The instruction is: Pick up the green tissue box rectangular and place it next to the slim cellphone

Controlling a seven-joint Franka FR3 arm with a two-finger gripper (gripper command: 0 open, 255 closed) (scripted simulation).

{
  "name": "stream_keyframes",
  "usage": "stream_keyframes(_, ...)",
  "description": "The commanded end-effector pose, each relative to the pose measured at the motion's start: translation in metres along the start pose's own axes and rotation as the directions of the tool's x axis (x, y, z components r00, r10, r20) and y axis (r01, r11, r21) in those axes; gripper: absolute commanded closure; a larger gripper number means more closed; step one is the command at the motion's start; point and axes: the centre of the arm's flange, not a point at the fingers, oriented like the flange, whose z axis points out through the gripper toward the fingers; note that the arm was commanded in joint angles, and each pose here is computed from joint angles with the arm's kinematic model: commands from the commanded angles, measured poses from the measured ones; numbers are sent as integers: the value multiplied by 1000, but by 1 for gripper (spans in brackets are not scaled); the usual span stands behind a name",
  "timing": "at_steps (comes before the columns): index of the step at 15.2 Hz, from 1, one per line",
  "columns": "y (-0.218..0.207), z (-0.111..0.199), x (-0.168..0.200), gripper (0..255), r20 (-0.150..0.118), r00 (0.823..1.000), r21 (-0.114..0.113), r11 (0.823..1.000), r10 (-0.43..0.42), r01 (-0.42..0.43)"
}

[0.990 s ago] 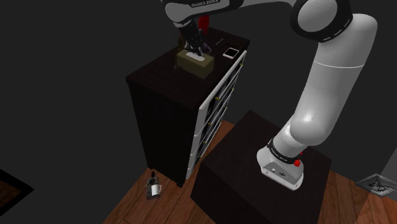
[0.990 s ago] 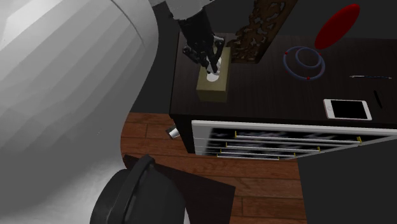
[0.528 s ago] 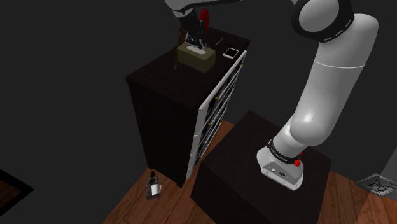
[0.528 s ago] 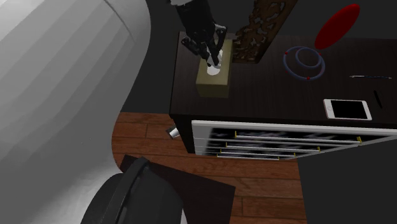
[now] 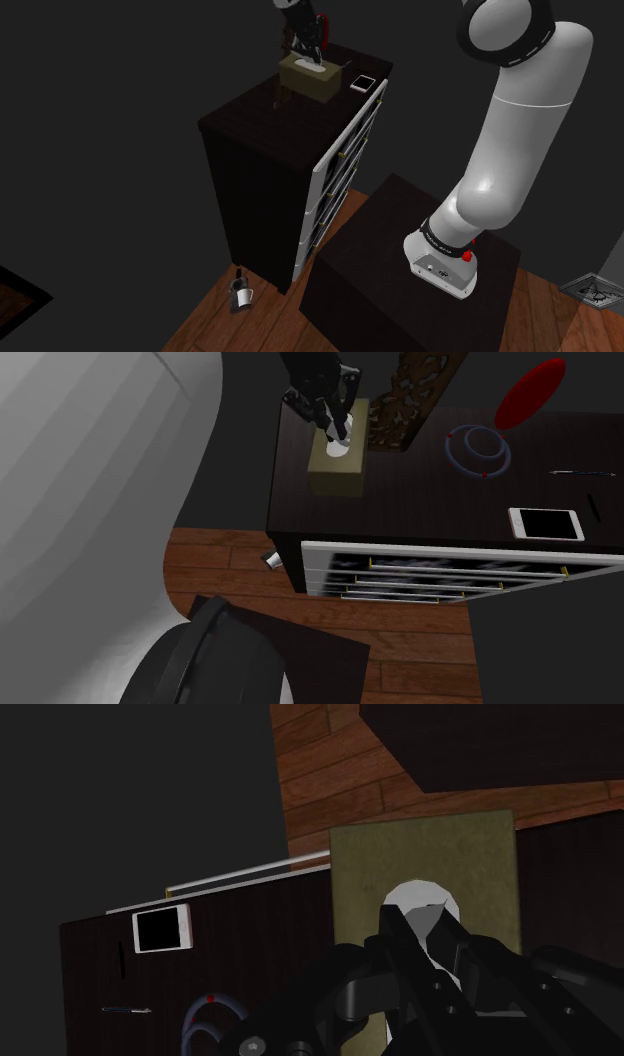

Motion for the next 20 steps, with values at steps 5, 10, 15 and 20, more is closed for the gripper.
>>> stream_keyframes(5,15,-27,-9,255,0,1000,0,1000,0,0)
stream_keyframes(10,37,-19,-2,255,0,1000,0,1000,0,0)
stream_keyframes(15,78,27,23,255,0,1000,0,1000,0,0)
stream_keyframes(20,118,72,49,255,0,1000,0,1000,0,0)
